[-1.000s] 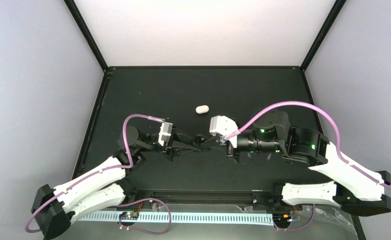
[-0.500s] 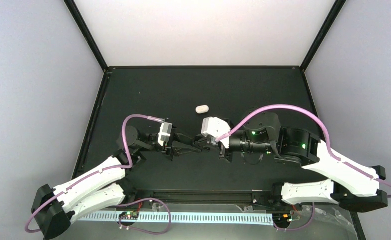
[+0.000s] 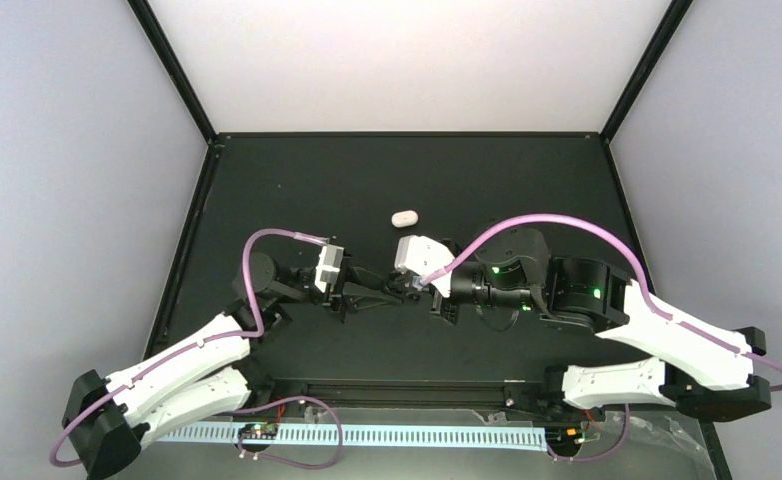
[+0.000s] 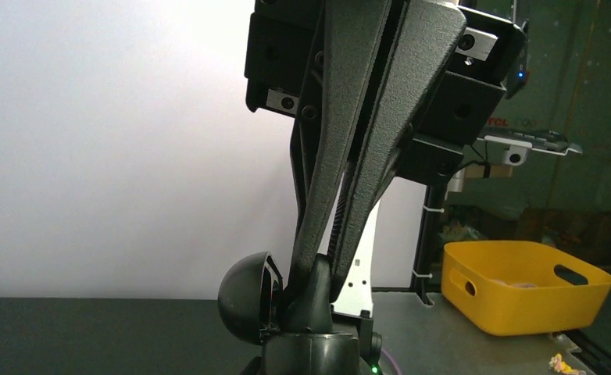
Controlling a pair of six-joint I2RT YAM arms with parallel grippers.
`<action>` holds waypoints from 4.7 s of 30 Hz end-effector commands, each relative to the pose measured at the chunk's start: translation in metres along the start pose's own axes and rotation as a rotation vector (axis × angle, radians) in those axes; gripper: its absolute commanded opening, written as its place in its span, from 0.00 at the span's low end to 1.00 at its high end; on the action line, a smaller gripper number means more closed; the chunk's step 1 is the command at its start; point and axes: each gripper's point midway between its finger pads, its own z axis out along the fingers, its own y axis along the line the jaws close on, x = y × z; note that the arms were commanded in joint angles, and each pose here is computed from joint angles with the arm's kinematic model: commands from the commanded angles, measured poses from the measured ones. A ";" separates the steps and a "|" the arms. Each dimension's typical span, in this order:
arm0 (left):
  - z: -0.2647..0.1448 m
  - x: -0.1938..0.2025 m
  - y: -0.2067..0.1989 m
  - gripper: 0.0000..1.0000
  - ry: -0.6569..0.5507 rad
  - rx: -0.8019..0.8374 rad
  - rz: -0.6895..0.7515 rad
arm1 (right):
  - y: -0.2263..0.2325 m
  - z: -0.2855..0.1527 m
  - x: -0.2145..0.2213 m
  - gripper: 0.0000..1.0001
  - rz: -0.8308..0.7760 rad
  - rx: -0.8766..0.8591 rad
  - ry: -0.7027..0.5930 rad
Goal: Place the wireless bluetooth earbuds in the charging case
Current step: Place the earbud in the charging case, then close the charging case, then place the charging case at the center of the board, then reset both arms
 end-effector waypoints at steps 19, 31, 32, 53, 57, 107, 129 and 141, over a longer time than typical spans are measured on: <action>-0.001 -0.046 -0.016 0.02 -0.169 0.054 0.036 | -0.009 0.006 -0.006 0.01 0.045 0.078 -0.031; 0.001 -0.052 -0.020 0.02 -0.188 0.066 0.039 | -0.010 0.000 -0.013 0.12 0.093 0.085 -0.060; 0.002 -0.052 -0.020 0.01 -0.185 0.066 0.039 | -0.011 -0.002 -0.015 0.13 0.095 0.087 -0.069; 0.005 -0.042 -0.018 0.02 -0.152 0.061 0.034 | -0.021 -0.054 -0.058 0.27 0.154 0.110 -0.234; 0.005 -0.043 -0.019 0.02 -0.153 0.062 0.036 | -0.033 -0.054 -0.046 0.36 0.153 0.191 -0.187; -0.141 0.241 0.304 0.02 0.029 -1.216 -1.029 | -0.075 -0.046 0.151 0.60 0.642 0.632 0.020; -0.188 0.260 0.268 0.70 0.183 -1.420 -0.995 | -0.083 -0.057 0.138 0.62 0.603 0.665 -0.003; -0.221 0.101 0.207 0.99 0.374 -1.555 -0.524 | -0.166 -0.076 0.185 0.71 0.942 0.839 -0.095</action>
